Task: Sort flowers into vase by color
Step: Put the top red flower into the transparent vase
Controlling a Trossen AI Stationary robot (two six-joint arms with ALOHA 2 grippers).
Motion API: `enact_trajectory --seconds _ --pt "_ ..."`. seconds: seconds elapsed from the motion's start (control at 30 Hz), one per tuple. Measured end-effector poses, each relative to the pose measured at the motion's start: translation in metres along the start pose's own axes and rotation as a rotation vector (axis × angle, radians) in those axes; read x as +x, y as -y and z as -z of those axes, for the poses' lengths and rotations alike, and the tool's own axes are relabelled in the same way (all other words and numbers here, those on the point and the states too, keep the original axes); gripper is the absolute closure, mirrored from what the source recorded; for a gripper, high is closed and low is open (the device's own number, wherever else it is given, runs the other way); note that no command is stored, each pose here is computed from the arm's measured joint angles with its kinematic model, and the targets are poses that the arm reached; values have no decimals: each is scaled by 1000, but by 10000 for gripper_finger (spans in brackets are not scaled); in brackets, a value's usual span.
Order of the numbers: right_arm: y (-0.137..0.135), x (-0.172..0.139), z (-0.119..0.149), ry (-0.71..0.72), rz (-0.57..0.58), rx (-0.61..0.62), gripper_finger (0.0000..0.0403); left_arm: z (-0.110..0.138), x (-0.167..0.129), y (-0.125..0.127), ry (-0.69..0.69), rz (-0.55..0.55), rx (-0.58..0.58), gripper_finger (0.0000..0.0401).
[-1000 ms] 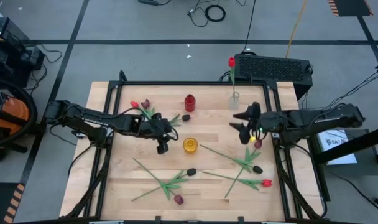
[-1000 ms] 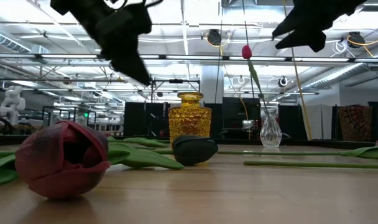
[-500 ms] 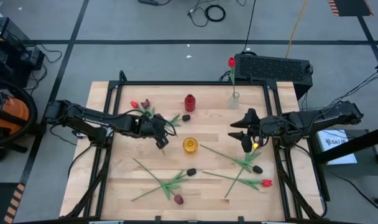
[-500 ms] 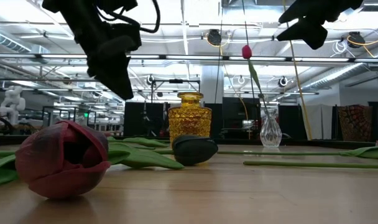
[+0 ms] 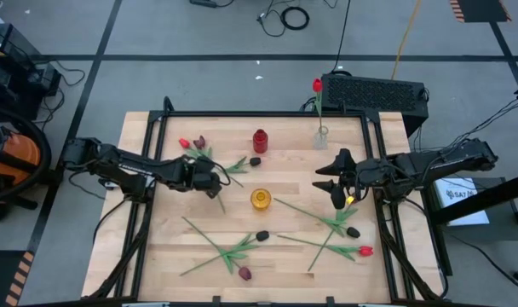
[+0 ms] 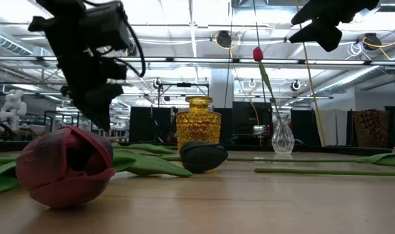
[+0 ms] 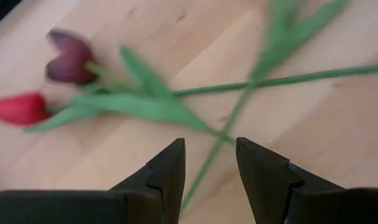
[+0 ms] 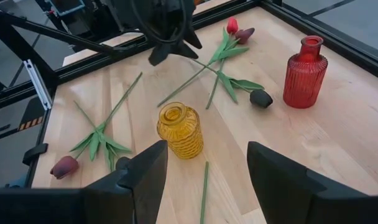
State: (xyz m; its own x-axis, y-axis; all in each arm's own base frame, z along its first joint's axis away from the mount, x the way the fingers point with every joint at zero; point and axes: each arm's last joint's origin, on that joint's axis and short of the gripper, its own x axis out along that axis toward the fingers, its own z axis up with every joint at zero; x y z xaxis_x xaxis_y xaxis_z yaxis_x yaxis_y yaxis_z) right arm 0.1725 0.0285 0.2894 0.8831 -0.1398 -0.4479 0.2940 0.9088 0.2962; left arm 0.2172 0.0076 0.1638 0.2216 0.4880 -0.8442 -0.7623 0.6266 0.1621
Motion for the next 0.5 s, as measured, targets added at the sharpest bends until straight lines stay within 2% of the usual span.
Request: enact_trajectory --seconds 0.13,0.33,0.5 --pt "0 0 0 2 -1 0 190 1 8 -10 12 -73 -143 251" --pt "0 0 0 2 -1 -17 190 0 11 -23 -18 -165 -216 251" --pt "0 0 0 2 -1 -18 190 -1 14 -37 -19 -288 -271 251"
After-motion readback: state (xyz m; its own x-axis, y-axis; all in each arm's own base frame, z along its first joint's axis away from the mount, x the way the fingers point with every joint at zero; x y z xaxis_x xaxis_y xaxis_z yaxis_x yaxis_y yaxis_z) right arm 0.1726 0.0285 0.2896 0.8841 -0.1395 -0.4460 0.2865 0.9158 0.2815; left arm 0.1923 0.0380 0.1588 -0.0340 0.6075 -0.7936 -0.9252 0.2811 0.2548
